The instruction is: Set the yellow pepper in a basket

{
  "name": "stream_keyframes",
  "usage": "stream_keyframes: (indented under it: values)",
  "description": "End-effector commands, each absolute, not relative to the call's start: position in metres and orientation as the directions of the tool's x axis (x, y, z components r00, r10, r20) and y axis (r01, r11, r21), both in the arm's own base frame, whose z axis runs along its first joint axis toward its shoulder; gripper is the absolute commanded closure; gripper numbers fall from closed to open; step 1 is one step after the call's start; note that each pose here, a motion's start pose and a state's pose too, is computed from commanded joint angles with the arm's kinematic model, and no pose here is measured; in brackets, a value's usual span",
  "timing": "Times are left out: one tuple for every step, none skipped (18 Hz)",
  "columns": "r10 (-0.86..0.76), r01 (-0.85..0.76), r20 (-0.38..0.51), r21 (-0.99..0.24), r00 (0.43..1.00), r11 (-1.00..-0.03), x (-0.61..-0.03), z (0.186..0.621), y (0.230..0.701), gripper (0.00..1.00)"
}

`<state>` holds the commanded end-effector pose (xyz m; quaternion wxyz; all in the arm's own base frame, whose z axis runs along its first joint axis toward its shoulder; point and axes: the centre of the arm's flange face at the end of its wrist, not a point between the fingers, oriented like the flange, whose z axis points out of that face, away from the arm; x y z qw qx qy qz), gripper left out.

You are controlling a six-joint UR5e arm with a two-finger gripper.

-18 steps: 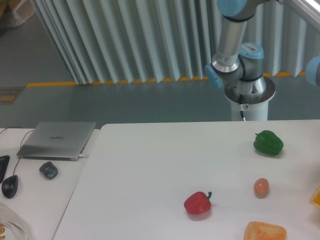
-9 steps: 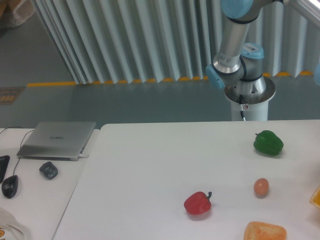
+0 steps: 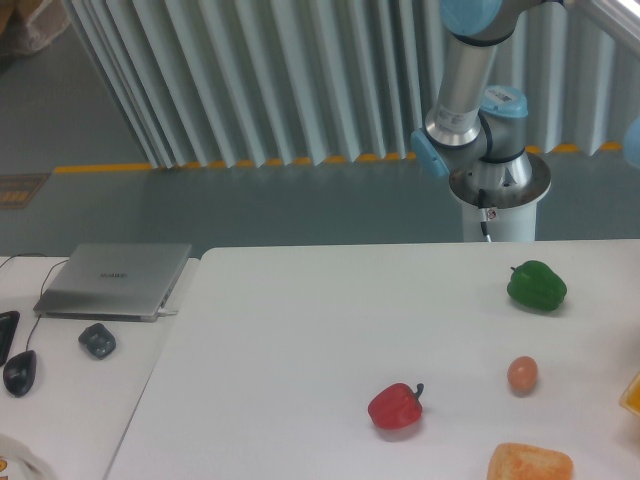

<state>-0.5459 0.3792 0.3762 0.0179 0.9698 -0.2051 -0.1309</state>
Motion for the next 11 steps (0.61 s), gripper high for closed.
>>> stream_keyframes:
  values:
    - [-0.408,-0.399,-0.248,0.088,0.879,-0.913,-0.543,0.377,0.382,0.00]
    - [-0.415,-0.405,-0.247,0.090,0.876,-0.910,-0.540,0.377,0.386,0.00]
    - [-0.416,-0.407,-0.247,0.090,0.875,-0.909,-0.540,0.377,0.387,0.00]
    - [-0.420,-0.411,-0.244,0.088,0.874,-0.907,-0.537,0.376,0.389,0.00]
    - [-0.432,-0.424,-0.242,0.088,0.869,-0.901,-0.530,0.377,0.396,0.00]
    - [-0.444,-0.436,-0.248,0.090,0.861,-0.896,-0.523,0.382,0.402,0.00]
    - [-0.458,-0.451,-0.233,0.089,0.858,-0.888,-0.514,0.382,0.409,0.00]
    - [-0.481,-0.473,-0.205,0.089,0.852,-0.876,-0.502,0.380,0.419,0.00]
    - [-0.499,-0.491,-0.186,0.089,0.847,-0.867,-0.492,0.378,0.429,0.00]
    - [-0.512,-0.505,-0.163,0.087,0.843,-0.859,-0.484,0.376,0.434,0.00]
    - [-0.516,-0.510,-0.150,0.082,0.843,-0.857,-0.477,0.376,0.439,0.00]
